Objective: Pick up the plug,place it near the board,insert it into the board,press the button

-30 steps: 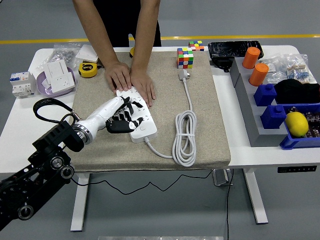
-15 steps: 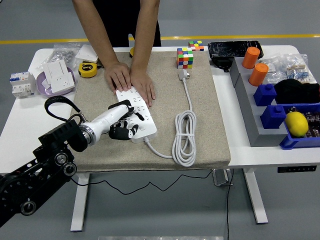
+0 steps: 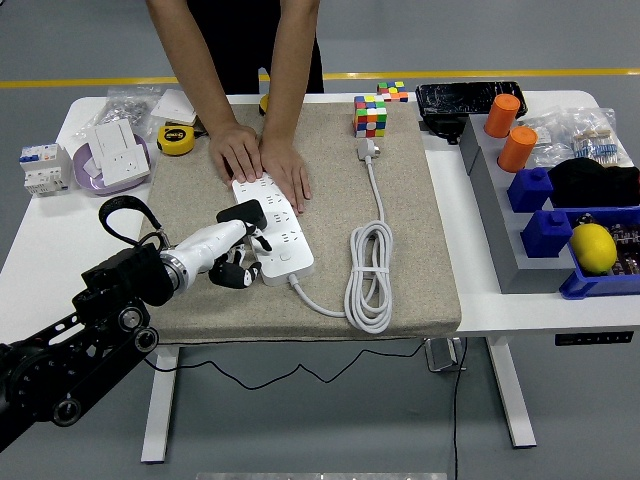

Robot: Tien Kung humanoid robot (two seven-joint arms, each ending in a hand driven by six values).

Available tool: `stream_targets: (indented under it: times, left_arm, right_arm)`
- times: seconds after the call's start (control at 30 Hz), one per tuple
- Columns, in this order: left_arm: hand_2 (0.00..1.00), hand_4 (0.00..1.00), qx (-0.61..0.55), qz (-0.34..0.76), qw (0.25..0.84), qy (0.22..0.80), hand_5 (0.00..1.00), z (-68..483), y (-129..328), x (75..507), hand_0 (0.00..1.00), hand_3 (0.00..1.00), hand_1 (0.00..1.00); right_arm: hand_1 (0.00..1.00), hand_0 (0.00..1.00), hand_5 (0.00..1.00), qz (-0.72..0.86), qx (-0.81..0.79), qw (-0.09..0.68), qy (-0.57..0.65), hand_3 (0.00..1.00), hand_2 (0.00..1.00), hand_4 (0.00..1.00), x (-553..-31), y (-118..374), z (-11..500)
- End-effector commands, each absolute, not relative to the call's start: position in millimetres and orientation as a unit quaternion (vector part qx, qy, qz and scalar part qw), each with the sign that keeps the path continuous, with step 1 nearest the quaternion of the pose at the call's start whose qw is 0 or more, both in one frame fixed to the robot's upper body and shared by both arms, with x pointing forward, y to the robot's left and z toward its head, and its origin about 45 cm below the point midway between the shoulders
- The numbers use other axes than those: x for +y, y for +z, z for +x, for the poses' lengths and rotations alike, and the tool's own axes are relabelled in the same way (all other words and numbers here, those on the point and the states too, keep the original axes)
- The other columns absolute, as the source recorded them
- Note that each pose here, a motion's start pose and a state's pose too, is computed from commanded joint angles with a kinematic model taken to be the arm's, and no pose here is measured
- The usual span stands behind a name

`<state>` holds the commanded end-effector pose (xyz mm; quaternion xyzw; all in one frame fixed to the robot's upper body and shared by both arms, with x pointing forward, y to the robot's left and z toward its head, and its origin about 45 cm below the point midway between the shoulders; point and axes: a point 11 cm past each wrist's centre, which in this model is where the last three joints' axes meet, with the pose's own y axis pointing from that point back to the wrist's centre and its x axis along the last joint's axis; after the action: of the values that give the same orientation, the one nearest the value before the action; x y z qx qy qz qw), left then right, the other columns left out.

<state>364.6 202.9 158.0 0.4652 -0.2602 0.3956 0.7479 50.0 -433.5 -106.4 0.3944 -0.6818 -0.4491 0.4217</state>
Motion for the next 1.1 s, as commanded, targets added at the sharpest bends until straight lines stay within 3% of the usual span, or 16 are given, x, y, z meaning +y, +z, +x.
stream_targets:
  times: [0.07,0.1,0.3,0.47,0.5,1.1]
  left_arm:
    - [0.144,0.545,-0.262,0.464,0.748,0.395,0.002,364,158,202,0.131,0.705,0.025]
    - [0.144,0.557,-0.262,0.462,0.749,0.395,0.002,365,158,200,0.13,0.815,0.025]
    - [0.145,0.57,-0.265,0.457,0.752,0.394,0.002,365,159,194,0.129,0.838,0.024]
    - [0.145,0.57,-0.264,0.459,0.757,0.384,0.002,362,157,191,0.129,0.838,0.024]
    - [0.144,0.579,-0.264,0.459,0.757,0.384,0.002,362,157,191,0.126,0.77,0.024]
    - [0.146,0.59,-0.255,0.46,0.766,0.371,0.002,356,150,189,0.125,0.748,0.023]
  right_arm:
    - [0.722,0.803,0.817,0.395,-0.682,0.422,-0.449,0.701,0.714,0.998,-433,-106,50]
    - [0.722,0.803,0.817,0.395,-0.682,0.421,-0.449,0.701,0.714,0.998,-433,-106,51]
    - [0.722,0.803,0.817,0.396,-0.681,0.423,-0.448,0.701,0.714,0.998,-434,-106,50]
    - [0.722,0.803,0.817,0.395,-0.681,0.424,-0.448,0.701,0.714,0.998,-434,-106,50]
    - [0.722,0.803,0.817,0.395,-0.681,0.423,-0.448,0.703,0.714,0.998,-434,-106,50]
    - [0.722,0.803,0.818,0.394,-0.68,0.425,-0.449,0.702,0.714,0.998,-434,-106,47]
